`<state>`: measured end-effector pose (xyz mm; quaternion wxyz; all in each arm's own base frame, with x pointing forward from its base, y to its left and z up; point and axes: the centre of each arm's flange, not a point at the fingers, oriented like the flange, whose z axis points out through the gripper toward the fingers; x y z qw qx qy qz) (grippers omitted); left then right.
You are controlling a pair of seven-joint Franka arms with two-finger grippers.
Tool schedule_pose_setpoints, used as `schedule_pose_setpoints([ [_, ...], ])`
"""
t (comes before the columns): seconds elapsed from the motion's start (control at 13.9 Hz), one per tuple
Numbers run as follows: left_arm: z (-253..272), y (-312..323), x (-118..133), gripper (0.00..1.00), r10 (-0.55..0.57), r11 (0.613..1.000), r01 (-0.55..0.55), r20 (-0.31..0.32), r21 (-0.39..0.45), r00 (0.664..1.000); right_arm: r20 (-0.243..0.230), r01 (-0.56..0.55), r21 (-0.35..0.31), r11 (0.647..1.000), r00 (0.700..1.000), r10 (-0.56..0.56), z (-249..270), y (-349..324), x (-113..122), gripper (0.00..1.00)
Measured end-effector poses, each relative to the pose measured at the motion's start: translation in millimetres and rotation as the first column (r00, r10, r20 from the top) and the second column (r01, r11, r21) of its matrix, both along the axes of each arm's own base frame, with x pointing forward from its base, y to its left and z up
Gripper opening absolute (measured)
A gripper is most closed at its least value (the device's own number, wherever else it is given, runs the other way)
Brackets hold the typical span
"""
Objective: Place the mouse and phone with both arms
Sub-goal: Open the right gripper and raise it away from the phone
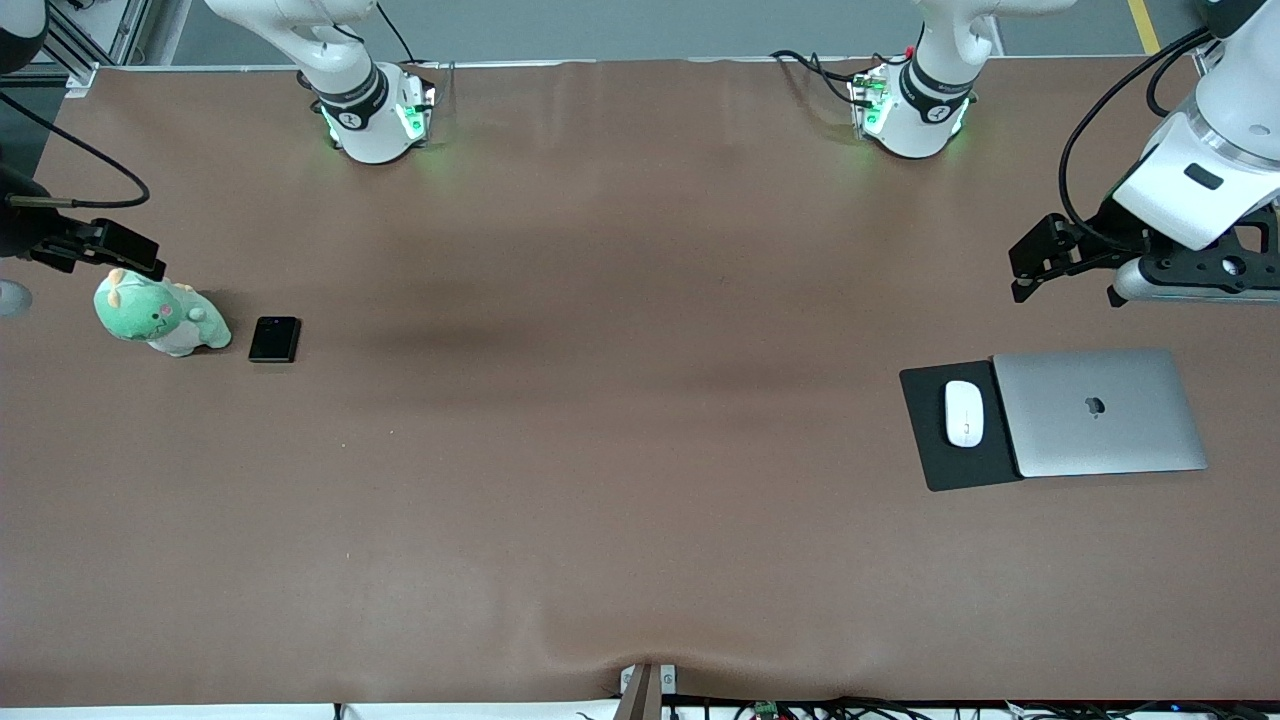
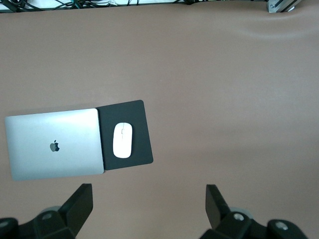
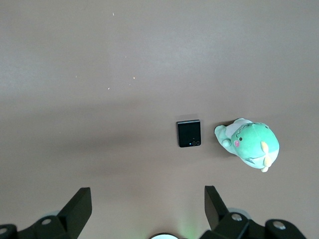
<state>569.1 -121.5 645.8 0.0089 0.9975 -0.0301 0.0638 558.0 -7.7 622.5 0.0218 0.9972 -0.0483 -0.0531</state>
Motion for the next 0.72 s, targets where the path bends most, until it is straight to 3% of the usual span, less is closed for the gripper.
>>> schedule_pose_setpoints([
  [0.72, -1.2, 0.4, 0.7, 1.00, 0.023, 1.000, -0.023, -0.003, -0.002, 1.000, 0.022, 0.008, 0.029, 1.000, 1.000, -0.009, 1.8, -1.8, 1.8, 1.00],
])
